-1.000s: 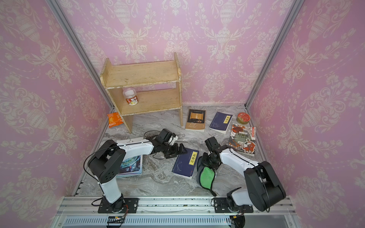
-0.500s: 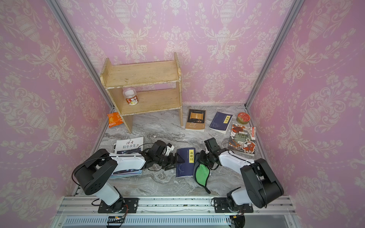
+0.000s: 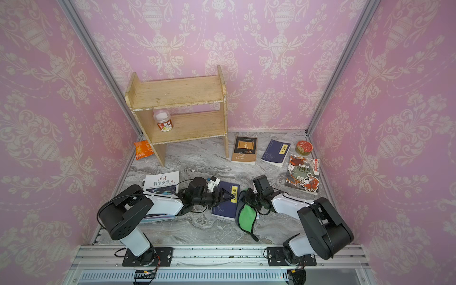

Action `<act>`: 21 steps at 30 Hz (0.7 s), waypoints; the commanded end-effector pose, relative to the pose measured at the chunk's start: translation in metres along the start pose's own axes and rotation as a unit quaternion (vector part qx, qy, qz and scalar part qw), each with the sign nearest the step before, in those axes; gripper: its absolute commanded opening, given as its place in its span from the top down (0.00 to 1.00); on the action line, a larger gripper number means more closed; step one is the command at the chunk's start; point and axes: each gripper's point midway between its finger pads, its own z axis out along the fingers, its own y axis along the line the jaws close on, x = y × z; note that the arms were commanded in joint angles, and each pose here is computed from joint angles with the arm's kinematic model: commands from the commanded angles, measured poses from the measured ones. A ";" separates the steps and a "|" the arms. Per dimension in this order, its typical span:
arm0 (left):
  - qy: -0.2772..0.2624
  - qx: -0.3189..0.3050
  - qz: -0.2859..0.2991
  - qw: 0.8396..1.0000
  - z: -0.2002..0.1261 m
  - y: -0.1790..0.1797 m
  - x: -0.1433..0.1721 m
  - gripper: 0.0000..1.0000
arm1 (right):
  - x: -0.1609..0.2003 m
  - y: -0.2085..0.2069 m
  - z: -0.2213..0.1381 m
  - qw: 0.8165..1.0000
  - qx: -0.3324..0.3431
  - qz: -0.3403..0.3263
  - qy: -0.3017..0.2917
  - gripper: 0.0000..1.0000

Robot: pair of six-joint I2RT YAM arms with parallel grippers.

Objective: Wipe the cover of the book
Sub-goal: Pick up the book from the center of the board.

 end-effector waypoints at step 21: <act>0.029 -0.096 -0.010 0.995 -0.062 0.036 0.011 0.32 | 0.039 -0.067 0.002 0.990 0.131 0.013 0.058 1.00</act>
